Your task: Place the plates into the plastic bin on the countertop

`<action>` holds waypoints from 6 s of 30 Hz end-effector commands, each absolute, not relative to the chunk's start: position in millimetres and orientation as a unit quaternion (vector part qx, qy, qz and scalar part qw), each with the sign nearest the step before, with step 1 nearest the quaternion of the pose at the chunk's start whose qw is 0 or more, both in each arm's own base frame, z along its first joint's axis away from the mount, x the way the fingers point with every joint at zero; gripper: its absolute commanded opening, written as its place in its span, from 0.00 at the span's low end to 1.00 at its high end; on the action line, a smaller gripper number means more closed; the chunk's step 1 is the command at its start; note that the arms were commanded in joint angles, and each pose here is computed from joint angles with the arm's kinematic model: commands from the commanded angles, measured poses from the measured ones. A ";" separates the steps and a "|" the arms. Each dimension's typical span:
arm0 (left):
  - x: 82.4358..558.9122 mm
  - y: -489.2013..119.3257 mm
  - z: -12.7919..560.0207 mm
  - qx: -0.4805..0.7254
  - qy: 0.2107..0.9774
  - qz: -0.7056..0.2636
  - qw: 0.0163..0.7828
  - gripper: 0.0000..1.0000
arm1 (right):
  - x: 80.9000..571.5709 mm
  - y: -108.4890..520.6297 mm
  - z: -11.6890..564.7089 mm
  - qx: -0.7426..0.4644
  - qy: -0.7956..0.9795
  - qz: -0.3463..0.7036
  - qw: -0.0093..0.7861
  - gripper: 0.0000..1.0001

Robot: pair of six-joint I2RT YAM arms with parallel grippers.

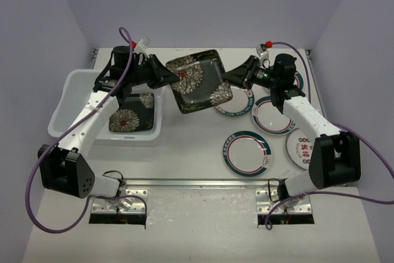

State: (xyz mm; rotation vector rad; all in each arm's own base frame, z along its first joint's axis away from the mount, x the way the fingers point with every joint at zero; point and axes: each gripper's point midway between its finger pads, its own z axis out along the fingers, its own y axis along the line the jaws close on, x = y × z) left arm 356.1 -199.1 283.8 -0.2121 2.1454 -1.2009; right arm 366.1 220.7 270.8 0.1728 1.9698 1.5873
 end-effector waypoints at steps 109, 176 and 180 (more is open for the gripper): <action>297.2 -62.5 314.1 -0.270 0.794 -0.250 0.484 1.00 | 394.4 245.5 152.4 0.095 0.876 0.357 0.311 0.96; 266.9 -164.9 357.2 0.020 0.783 -0.459 0.419 1.00 | 392.4 228.3 293.2 0.065 0.813 0.457 0.356 0.00; 258.0 -181.6 363.1 0.045 0.759 -0.519 0.391 1.00 | 364.2 234.1 308.9 -0.026 0.819 0.466 0.335 0.00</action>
